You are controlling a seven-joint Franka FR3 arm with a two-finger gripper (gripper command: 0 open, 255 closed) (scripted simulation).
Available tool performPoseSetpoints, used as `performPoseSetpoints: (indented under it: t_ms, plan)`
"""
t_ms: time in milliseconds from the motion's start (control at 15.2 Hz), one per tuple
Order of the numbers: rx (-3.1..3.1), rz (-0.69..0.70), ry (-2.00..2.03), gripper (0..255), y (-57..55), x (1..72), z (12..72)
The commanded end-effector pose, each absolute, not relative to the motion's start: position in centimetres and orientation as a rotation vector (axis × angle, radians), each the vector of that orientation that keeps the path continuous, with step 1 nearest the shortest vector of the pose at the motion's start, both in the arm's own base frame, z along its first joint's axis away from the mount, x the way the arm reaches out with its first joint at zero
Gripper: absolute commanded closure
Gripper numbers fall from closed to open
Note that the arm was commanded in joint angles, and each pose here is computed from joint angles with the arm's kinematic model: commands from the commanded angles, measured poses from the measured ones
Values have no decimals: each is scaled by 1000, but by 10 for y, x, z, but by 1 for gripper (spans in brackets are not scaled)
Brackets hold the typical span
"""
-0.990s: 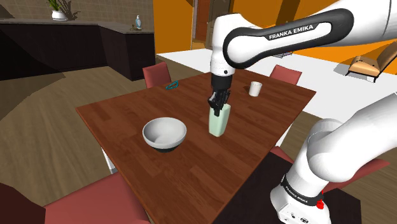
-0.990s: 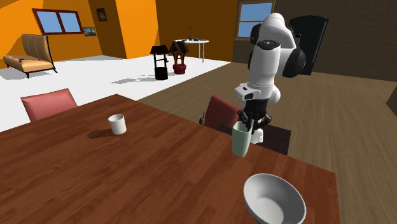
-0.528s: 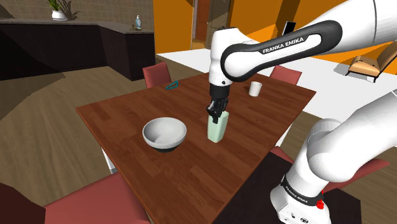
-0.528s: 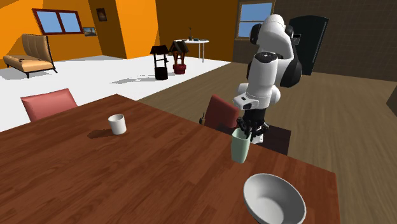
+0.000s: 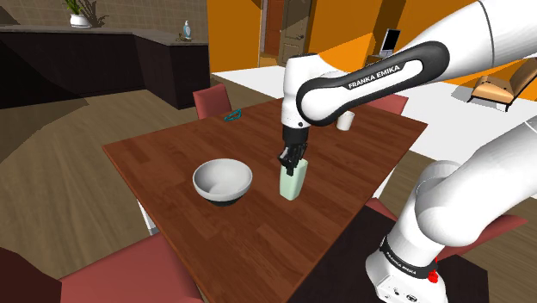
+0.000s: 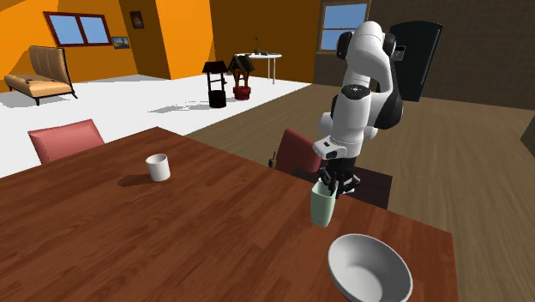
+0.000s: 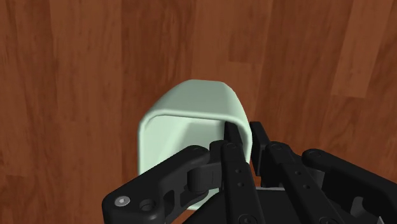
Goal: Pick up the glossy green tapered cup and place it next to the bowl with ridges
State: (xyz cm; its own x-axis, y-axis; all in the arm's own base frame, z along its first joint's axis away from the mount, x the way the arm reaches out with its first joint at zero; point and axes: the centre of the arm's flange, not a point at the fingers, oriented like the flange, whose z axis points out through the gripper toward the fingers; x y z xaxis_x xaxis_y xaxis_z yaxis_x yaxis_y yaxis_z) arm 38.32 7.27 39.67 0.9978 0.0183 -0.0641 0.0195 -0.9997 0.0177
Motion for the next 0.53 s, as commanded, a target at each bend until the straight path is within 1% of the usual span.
performPoseSetpoints:
  t_ms: [0, 264, 330, 462]
  plan:
    - [3122, -99, 30, 255, 73, 383, 395]
    - [3122, -99, 30, 255, 73, 383, 395]
    - [3122, -99, 30, 0, 73, 383, 395]
    - [3122, -99, 30, 0, 73, 383, 395]
